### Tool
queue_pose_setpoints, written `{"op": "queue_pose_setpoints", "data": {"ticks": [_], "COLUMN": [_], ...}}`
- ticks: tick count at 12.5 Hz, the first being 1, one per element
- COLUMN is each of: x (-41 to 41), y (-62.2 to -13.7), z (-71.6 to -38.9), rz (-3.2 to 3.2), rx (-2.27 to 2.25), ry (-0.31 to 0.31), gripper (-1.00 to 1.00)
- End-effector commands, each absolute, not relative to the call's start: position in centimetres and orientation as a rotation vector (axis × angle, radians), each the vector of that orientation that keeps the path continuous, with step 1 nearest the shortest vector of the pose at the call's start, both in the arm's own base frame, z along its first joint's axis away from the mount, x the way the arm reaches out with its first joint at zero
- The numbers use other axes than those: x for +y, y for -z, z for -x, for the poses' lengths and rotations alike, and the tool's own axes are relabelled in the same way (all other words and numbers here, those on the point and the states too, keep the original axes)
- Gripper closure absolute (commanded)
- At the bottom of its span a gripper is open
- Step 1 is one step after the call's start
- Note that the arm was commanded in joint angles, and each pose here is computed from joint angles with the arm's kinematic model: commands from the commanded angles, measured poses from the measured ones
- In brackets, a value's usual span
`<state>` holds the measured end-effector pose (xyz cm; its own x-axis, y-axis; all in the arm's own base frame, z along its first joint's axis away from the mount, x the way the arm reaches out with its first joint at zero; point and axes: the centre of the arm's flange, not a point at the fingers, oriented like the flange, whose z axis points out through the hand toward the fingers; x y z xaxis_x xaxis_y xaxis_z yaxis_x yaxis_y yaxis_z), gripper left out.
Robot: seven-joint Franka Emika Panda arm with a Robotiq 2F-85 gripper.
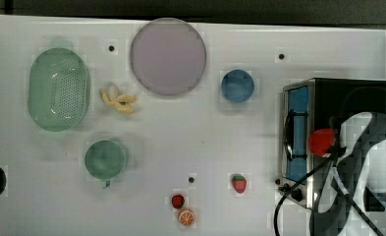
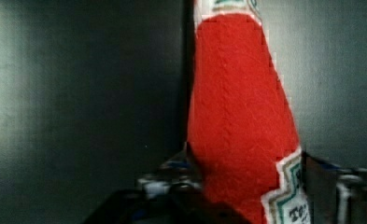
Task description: Pick Ketchup from oven and place it on table.
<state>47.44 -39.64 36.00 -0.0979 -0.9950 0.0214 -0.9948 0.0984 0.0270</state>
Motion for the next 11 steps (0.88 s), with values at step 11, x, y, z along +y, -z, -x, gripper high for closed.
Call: {"op": "queue_pose_setpoints", "data": {"ticks": [11], "x": [-12.4], "y": [-57.9], "z": [-56.7], "rz": [-2.758], "rx": [-1.671], "ry": [0.034], "gripper": [-0.21]}}
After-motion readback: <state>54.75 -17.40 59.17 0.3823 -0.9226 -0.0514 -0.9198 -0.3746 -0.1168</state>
